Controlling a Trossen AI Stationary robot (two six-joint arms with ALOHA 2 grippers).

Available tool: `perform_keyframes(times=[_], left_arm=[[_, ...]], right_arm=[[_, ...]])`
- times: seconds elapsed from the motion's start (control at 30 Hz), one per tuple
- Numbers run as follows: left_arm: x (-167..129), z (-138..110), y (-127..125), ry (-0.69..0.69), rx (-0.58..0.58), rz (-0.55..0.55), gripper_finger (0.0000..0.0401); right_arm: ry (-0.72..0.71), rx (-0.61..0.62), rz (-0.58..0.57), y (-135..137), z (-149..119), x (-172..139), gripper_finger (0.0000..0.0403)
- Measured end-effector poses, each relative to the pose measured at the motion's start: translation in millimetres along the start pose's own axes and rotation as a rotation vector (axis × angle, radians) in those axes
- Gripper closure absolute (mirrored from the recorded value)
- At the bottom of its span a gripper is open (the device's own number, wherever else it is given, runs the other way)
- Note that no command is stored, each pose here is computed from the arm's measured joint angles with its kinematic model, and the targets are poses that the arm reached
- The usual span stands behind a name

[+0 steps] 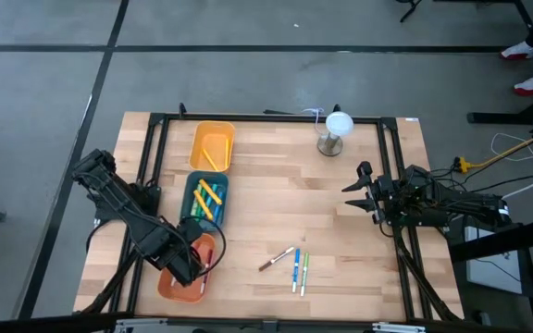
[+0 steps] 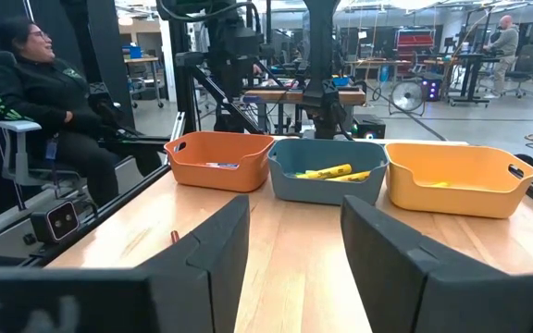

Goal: Pick & Place Markers
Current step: Put the blue marker pen into the orange bin

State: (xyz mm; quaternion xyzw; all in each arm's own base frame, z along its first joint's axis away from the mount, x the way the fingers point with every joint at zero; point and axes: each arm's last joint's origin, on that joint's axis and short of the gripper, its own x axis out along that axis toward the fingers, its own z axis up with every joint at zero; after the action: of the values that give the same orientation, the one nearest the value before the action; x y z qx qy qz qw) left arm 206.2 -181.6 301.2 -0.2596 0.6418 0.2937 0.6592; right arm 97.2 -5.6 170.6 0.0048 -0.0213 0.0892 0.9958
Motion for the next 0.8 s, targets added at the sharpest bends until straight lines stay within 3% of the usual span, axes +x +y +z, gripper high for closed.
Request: perform_keyframes(times=[0.53,0.8], left_arm=[[0.4,0.2,-4.7,-0.051,-0.052,-0.047,0.0377],[31.6,-5.2,-9.4,0.033,-0.045,-0.069,0.0377]], right_arm=[[0.000,0.000,0.000,0.0,0.0,0.0,0.0233],[0.000,0.000,0.000,0.0,0.0,0.0,0.0233]])
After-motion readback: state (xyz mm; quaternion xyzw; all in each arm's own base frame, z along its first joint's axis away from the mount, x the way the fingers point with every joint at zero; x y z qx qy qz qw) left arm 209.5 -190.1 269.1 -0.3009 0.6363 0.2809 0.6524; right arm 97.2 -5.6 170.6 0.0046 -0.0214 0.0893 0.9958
